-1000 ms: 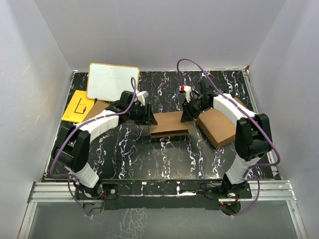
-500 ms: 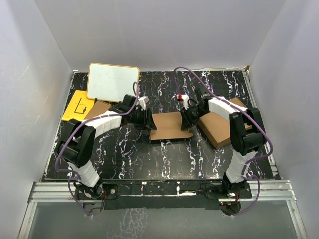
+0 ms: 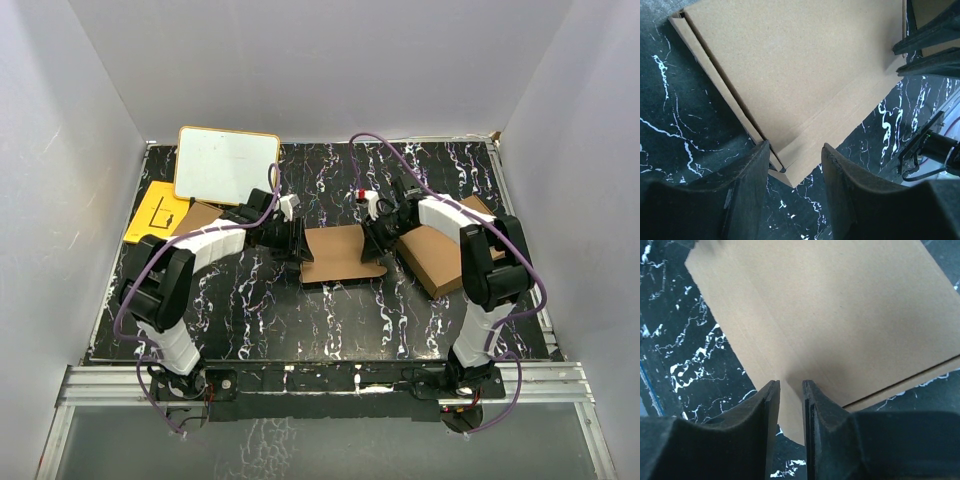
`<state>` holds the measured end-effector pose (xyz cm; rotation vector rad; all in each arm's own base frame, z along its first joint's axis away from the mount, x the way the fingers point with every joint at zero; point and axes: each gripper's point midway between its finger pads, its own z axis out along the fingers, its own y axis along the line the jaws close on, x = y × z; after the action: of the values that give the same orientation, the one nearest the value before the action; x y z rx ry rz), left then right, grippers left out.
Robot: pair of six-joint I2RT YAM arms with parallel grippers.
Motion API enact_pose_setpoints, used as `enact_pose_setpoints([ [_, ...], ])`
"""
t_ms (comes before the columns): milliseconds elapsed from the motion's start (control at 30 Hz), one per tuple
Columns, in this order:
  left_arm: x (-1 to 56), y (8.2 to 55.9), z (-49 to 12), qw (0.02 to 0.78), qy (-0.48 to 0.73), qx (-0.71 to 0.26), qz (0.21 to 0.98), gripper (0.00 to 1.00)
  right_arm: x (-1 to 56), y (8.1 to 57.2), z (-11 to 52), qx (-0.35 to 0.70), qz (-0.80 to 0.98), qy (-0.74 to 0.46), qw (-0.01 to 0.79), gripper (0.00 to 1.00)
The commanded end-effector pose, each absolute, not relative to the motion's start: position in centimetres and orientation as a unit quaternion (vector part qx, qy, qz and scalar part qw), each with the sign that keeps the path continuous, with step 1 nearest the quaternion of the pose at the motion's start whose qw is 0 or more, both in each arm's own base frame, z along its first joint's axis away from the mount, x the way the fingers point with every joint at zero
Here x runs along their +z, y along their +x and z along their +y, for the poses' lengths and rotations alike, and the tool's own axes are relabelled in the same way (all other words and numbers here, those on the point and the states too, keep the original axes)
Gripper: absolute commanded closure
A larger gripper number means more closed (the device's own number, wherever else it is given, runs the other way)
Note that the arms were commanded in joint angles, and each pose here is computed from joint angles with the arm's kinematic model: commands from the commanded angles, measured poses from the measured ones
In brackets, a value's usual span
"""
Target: Fold the paper box
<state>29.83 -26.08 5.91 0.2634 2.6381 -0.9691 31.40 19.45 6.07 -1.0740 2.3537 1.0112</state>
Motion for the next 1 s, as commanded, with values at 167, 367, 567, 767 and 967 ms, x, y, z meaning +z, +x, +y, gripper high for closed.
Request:
enact_pose_setpoints([
  [167,11.3,30.8,-24.7,0.267,0.078,-0.332,0.901,0.52,12.2,33.0,20.5,0.407,0.779,-0.386,0.279,0.67],
  [367,10.1,29.8,-24.4,0.283,0.039,-0.355,0.890,0.60,8.9,33.0,20.2,0.408,0.803,-0.356,0.247,0.70],
  [567,6.6,29.5,-24.6,0.236,0.022,-0.346,0.908,0.61,6.3,33.4,19.7,0.392,0.828,-0.335,0.220,0.75],
  [767,4.1,29.8,-25.1,0.206,0.023,-0.336,0.919,0.61,5.5,33.2,19.6,0.392,0.832,-0.332,0.212,0.75],
  [967,3.1,29.6,-24.4,0.197,0.021,-0.313,0.929,0.71,9.5,32.1,20.7,0.440,0.784,-0.363,0.244,0.72],
])
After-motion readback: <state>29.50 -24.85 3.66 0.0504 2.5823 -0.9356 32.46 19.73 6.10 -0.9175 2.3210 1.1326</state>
